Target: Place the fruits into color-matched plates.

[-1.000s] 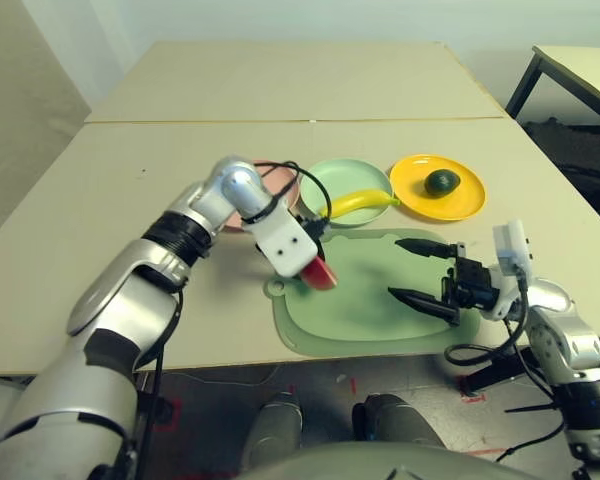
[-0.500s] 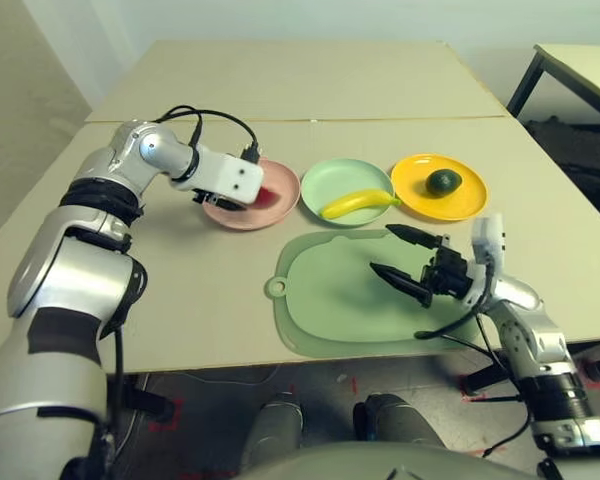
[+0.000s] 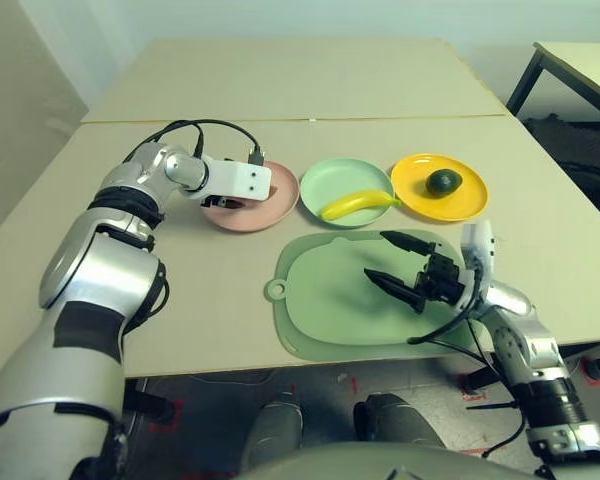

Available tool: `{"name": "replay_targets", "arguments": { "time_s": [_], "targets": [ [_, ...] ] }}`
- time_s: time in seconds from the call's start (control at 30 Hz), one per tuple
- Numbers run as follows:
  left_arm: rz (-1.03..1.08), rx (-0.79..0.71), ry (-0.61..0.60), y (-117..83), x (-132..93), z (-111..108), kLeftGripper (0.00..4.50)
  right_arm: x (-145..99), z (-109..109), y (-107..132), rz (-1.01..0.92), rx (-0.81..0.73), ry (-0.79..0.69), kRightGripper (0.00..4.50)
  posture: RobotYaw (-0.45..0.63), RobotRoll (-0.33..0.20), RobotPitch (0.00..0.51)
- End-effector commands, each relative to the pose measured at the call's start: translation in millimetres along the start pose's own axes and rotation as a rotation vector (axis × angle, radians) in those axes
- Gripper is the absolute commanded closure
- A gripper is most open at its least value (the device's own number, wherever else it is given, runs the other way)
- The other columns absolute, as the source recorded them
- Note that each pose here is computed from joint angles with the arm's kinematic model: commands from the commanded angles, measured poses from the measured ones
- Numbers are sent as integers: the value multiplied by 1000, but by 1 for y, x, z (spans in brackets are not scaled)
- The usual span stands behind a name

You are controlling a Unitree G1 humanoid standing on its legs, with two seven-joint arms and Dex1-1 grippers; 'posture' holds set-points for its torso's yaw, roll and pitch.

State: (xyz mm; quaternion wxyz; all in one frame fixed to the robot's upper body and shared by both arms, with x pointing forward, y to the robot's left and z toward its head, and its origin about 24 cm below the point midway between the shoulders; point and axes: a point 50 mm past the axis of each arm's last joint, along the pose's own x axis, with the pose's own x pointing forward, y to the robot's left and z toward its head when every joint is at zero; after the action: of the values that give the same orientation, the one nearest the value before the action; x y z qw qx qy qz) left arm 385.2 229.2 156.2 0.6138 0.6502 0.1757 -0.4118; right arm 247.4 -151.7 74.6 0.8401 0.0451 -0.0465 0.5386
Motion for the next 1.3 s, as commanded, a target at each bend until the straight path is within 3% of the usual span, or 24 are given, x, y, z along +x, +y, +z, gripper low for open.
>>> {"name": "replay_targets", "arguments": {
  "time_s": [0.03,0.33,0.47,0.6,0.77,0.93,1.07,1.3],
  "targets": [
    [-13,-7,11,-6,3,-2,11,0,-1,2,4,-2,16,0,-23,0,45],
    [67,-59,-6,0,-12,-13,11,-5,-3,0,-12,-5,32,0,-6,0,47],
    [121,-149,-123,1,-22,-15,11,-15,-1,-1,-43,-19,40,0,-4,0,49],
    [248,-414,-332,-3,-44,-30,11,-39,1,1,-64,-37,88,0,-21,0,50],
    [439,-734,-531,-41,-86,-58,11,-87,0,3,-93,-53,205,0,18,0,58],
    [574,-957,-651,-91,-113,-43,11,-120,1,-8,-263,-80,212,0,70,0,72],
    [644,-1083,-688,-114,-114,-24,11,-125,3,-22,-434,-110,130,0,91,0,82],
    [750,-1316,-640,-156,-81,-17,11,-130,-1,-29,-700,-164,36,0,102,0,95]
  ]
}}
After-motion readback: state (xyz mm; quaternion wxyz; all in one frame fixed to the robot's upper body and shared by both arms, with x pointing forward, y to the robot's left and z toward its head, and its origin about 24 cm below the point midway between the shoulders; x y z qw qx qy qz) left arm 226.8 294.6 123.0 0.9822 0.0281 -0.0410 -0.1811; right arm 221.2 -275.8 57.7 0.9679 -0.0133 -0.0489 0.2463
